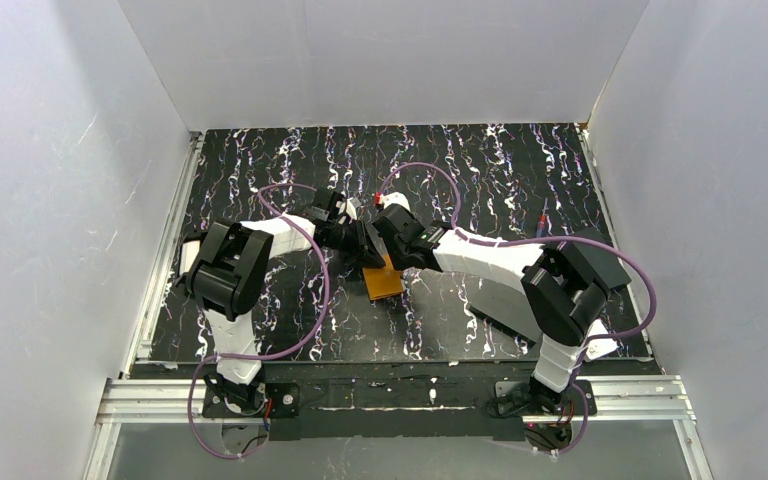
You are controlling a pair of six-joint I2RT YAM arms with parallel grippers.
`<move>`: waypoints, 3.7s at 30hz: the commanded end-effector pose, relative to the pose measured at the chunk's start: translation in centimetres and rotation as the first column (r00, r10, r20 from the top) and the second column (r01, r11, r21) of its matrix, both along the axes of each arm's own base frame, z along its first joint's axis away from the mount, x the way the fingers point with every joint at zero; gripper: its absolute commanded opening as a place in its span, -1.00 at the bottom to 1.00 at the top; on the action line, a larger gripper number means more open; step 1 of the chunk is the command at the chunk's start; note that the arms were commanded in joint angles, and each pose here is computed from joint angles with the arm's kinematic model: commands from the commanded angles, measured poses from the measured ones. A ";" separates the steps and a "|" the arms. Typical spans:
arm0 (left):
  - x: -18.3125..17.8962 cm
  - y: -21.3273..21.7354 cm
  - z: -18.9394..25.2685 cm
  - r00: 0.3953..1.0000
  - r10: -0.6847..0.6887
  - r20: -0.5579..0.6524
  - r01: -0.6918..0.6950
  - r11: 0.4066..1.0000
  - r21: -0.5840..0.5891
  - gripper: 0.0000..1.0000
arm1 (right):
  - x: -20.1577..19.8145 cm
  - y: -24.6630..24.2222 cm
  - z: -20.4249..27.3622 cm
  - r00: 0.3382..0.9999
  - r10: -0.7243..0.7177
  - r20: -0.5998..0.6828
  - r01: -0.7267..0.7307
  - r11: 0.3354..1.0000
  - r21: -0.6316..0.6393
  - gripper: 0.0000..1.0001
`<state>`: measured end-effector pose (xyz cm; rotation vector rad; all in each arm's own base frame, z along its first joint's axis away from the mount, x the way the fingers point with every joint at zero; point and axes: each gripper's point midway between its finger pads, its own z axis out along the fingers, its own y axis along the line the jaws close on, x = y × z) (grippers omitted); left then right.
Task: Put the credit cards into the card holder
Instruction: Close the card holder at the center of the board.
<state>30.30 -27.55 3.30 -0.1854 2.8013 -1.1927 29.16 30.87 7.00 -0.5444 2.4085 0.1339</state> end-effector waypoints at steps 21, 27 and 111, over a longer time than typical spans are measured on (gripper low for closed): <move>-1.8 1.7 -3.3 0.998 -0.001 -0.063 0.008 0.993 0.114 -0.72 | -0.3 0.0 -1.1 1.000 0.016 -0.024 -0.017 1.000 -0.024 -0.48; -1.9 1.7 -3.5 0.998 -0.002 -0.067 0.010 0.993 0.115 -0.72 | -0.3 -0.1 -1.0 1.000 0.013 -0.026 -0.014 1.000 -0.021 -0.97; -4.6 3.2 -1.5 0.996 0.026 -0.086 -0.027 1.000 -0.010 -0.70 | -2.2 3.8 -2.2 0.984 0.117 -0.136 -0.073 0.954 0.290 -0.97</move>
